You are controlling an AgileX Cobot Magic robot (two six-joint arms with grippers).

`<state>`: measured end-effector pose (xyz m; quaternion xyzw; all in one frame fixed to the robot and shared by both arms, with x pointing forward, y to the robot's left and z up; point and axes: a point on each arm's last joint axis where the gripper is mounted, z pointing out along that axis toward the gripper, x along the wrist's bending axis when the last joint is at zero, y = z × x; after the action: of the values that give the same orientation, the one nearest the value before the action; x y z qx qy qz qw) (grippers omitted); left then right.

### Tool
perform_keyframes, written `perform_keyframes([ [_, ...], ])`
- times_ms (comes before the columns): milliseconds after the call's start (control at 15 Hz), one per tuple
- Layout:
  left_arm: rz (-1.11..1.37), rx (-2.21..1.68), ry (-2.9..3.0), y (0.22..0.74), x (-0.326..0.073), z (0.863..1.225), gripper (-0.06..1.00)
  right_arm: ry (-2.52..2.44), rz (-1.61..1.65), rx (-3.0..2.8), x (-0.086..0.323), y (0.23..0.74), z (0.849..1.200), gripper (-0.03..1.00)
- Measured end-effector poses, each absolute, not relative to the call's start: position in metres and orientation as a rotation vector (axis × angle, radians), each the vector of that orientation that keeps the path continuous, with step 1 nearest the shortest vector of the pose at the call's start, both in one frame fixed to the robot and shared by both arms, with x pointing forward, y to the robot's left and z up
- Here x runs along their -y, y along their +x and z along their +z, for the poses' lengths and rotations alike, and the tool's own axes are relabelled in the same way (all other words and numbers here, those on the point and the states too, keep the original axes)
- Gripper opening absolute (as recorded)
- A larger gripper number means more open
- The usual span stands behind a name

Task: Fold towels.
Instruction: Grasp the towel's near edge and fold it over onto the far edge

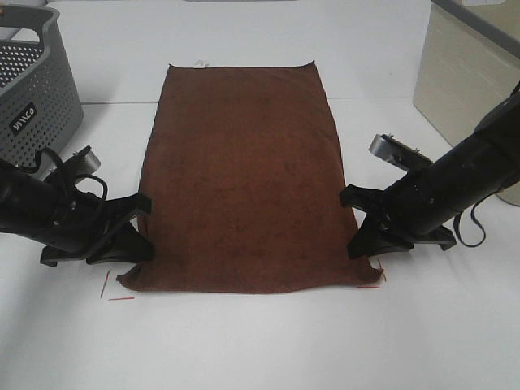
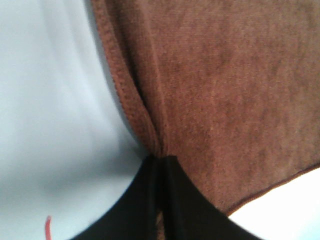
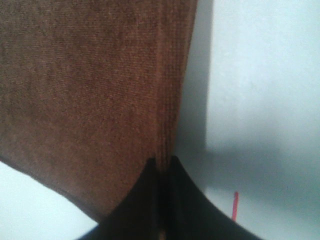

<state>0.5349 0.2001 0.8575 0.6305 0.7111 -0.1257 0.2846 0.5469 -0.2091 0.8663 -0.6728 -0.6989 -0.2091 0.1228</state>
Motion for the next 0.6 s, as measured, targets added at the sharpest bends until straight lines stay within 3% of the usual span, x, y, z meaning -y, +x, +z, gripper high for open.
perform_keyframes([
  [200, -0.314, -1.877, 1.696, 0.514, -0.204, 0.881, 0.01, -1.948, -0.611, 2.033, 0.21, 0.533, 0.892, 0.0],
  [600, -0.364, -1.903, 1.713, 0.438, -0.217, 0.893, 0.01, -1.96, -0.465, 1.968, 0.223, 0.459, 0.887, 0.0],
])
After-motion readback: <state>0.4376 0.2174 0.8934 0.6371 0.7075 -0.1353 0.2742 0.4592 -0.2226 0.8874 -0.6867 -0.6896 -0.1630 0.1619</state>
